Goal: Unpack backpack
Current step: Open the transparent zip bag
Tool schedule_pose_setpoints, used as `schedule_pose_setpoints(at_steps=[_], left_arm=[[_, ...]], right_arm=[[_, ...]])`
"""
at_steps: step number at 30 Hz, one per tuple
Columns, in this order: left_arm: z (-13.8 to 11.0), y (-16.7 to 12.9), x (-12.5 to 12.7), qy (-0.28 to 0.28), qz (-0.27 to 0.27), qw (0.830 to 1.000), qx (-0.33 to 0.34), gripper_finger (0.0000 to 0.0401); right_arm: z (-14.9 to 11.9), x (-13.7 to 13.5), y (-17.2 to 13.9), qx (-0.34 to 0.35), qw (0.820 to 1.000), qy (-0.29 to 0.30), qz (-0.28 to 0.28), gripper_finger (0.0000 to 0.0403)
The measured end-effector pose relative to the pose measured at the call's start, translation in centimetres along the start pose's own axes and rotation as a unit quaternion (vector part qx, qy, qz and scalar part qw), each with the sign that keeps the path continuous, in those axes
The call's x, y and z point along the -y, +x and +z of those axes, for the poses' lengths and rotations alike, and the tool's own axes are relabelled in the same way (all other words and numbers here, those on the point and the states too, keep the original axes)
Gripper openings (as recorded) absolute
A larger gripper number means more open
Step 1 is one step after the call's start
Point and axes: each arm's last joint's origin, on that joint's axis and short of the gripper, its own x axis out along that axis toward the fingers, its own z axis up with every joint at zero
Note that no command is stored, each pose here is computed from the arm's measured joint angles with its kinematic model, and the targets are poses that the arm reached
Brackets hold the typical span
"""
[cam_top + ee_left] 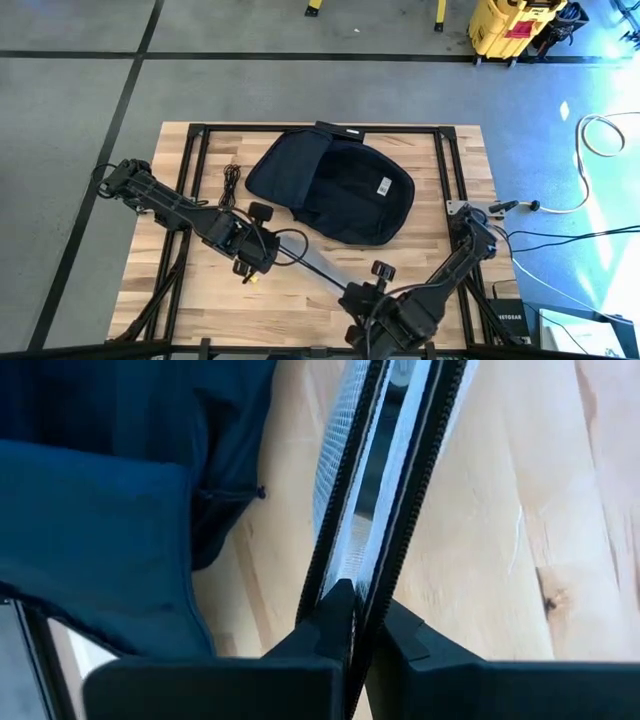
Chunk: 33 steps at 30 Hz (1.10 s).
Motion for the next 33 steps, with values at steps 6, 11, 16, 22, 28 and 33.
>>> schedule_pose_setpoints(at_steps=[6,11,16,22,28,33], left_arm=[[0.2,0.0,0.0,-0.006,-0.003,1.0,0.01,0.0],[0.3,0.0,0.0,-0.01,-0.003,1.0,0.013,0.0],[0.4,0.0,0.1,-0.013,-0.004,1.0,0.019,0.0],[0.1,0.0,0.2,0.001,-0.015,1.0,0.008,0.0],[-0.2,0.0,0.4,0.008,-0.024,1.0,-0.007,0.0],[0.0,0.0,0.6,0.0,-0.032,0.999,0.003,0.0]], right_arm=[[-0.9,-0.4,-0.5,0.003,1.0,0.005,0.002,0.0001],[-1.3,-0.6,-0.6,0.002,1.0,0.012,0.004,0.0001],[-1.5,-0.7,-0.8,0.003,1.0,0.009,0.005,0.0001],[-0.9,-0.7,-0.6,0.047,0.999,-0.015,-0.003,0.0002],[1.7,0.5,0.6,0.035,0.999,-0.023,-0.006,0.0046],[4.2,1.5,2.4,0.033,0.999,-0.015,-0.015,0.009]])
